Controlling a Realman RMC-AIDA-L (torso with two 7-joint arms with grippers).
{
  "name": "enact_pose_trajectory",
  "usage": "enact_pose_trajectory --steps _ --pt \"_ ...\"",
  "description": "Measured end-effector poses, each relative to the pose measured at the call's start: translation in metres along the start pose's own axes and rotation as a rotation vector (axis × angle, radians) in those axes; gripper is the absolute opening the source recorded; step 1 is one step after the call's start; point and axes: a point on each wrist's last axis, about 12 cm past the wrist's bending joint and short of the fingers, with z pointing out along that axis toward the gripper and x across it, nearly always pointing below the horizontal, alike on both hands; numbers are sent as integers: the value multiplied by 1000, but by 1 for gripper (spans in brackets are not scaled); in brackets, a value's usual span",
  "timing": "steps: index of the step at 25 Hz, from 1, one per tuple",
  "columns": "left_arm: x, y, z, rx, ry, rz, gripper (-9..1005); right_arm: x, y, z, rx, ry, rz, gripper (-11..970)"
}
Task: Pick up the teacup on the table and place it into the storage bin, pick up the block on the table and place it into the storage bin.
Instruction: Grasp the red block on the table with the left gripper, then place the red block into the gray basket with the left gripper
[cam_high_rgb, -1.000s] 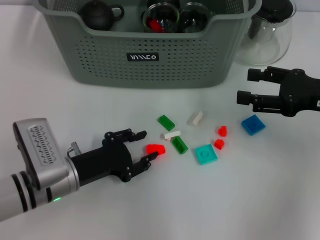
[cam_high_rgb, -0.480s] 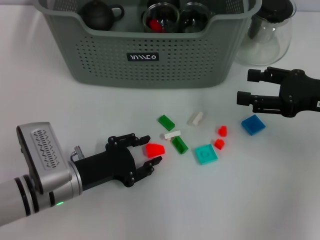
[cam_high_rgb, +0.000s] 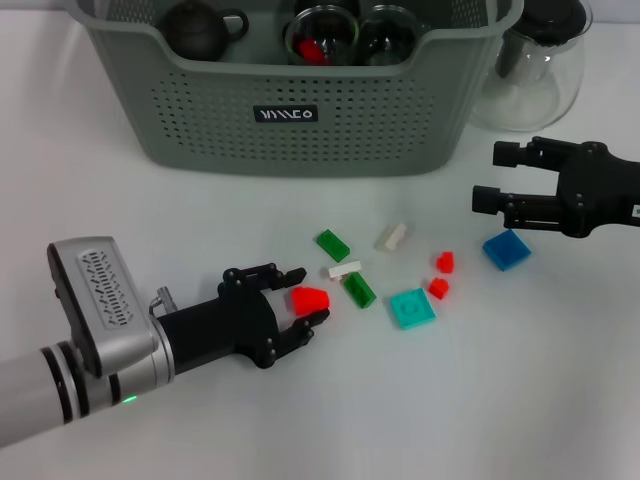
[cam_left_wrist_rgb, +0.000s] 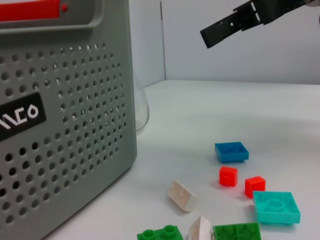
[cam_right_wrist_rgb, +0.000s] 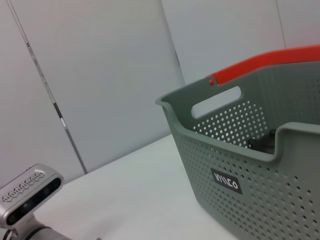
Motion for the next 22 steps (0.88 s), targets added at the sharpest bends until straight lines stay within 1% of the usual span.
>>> enact_pose_trajectory --steps 4,9,10,12,14,16,18,20,22 --pt "1 1 1 0 13 -11 523 0 0 -1 2 0 3 856" --pt "0 2 0 3 7 -30 341 1 0 -1 1 1 4 856" --pt "-2 3 -1 7 -5 -39 336 1 0 -1 1 1 4 856" --pt "-6 7 -8 17 -44 -71 327 1 0 -1 2 2 4 856" --pt "-13 14 -20 31 -83 -130 318 1 0 -2 4 1 4 856" --pt "-23 25 -35 59 -125 -195 309 1 0 -2 5 -1 3 857" --pt "-36 32 -48 112 -186 -253 299 1 0 -2 6 -1 3 857" --pt "-57 43 -64 183 -271 -310 290 1 0 -3 7 -1 2 857" --pt "-82 58 -77 243 -350 -364 300 1 0 -2 6 0 2 857"
